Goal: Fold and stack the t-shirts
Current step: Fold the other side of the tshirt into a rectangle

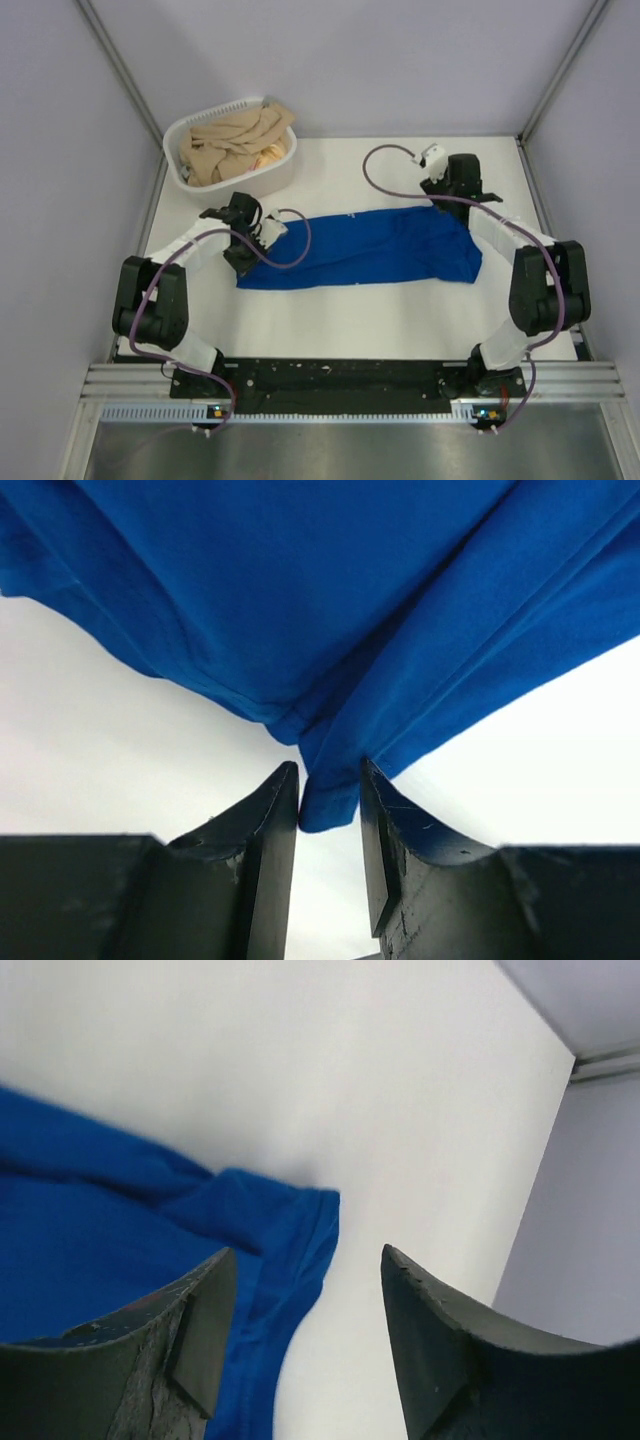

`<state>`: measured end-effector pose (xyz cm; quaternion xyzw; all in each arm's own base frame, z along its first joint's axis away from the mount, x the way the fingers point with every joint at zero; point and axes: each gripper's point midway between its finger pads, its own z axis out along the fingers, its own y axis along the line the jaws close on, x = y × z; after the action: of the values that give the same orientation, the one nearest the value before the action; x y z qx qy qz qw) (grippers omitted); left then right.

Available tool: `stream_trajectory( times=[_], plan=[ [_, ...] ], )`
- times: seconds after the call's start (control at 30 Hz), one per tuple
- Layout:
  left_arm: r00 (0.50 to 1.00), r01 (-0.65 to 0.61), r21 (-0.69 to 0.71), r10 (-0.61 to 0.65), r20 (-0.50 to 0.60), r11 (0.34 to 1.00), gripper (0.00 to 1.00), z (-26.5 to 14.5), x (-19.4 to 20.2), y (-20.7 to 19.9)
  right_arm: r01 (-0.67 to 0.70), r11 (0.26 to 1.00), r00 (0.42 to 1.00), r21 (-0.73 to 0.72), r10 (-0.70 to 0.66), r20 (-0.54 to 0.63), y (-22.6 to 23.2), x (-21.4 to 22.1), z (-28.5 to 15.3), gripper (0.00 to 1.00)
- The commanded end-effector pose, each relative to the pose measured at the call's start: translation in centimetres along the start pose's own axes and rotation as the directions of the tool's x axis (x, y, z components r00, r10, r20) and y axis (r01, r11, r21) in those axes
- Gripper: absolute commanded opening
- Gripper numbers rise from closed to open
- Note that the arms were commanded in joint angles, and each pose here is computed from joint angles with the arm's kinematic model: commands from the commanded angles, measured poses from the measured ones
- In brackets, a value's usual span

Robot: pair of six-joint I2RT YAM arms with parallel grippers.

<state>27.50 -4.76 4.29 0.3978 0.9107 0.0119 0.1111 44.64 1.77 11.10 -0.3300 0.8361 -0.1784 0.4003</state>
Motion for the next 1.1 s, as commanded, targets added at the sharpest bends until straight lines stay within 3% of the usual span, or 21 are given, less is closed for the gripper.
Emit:
stream_trajectory(
  times=[0.0,0.2,0.27,0.43,0.57,0.9,1.07],
  plan=[
    [0.994,0.008,-0.061,-0.001,0.114,0.998,0.36,-2.0,-3.2,1.9,-0.424,0.901,0.891,-0.093,0.433,0.139,0.2,-7.5,-3.8,0.59],
    [0.996,0.003,-0.100,0.006,0.085,0.995,0.36,-1.8,-3.5,3.2,-0.538,0.826,0.837,-0.169,0.547,0.005,5.7,-8.1,-2.0,0.59],
    [0.996,-0.004,-0.091,0.012,0.089,0.996,0.36,-2.0,-3.6,3.0,-0.605,0.778,0.794,-0.169,0.606,-0.052,7.0,-7.5,-1.1,0.58],
    [0.984,-0.105,0.013,0.102,0.146,0.994,0.39,-3.5,-3.5,0.1,-0.624,0.764,0.781,-0.165,0.602,-0.168,9.9,-5.6,0.6,0.50],
    [0.957,-0.232,0.040,0.221,0.187,0.972,0.35,-3.6,-3.5,-2.6,-0.619,0.766,0.784,-0.174,0.592,-0.186,11.2,-5.8,1.1,0.36],
    [0.953,-0.296,-0.118,0.301,0.034,0.948,0.36,-0.5,-1.9,0.8,-0.621,0.765,0.783,-0.169,0.598,-0.170,11.2,-7.2,0.9,0.40],
    [0.955,-0.293,-0.103,0.295,0.012,0.951,0.34,0.0,-1.3,1.0,-0.619,0.766,0.785,-0.175,0.597,-0.162,11.3,-7.7,0.5,0.41]
  ],
)
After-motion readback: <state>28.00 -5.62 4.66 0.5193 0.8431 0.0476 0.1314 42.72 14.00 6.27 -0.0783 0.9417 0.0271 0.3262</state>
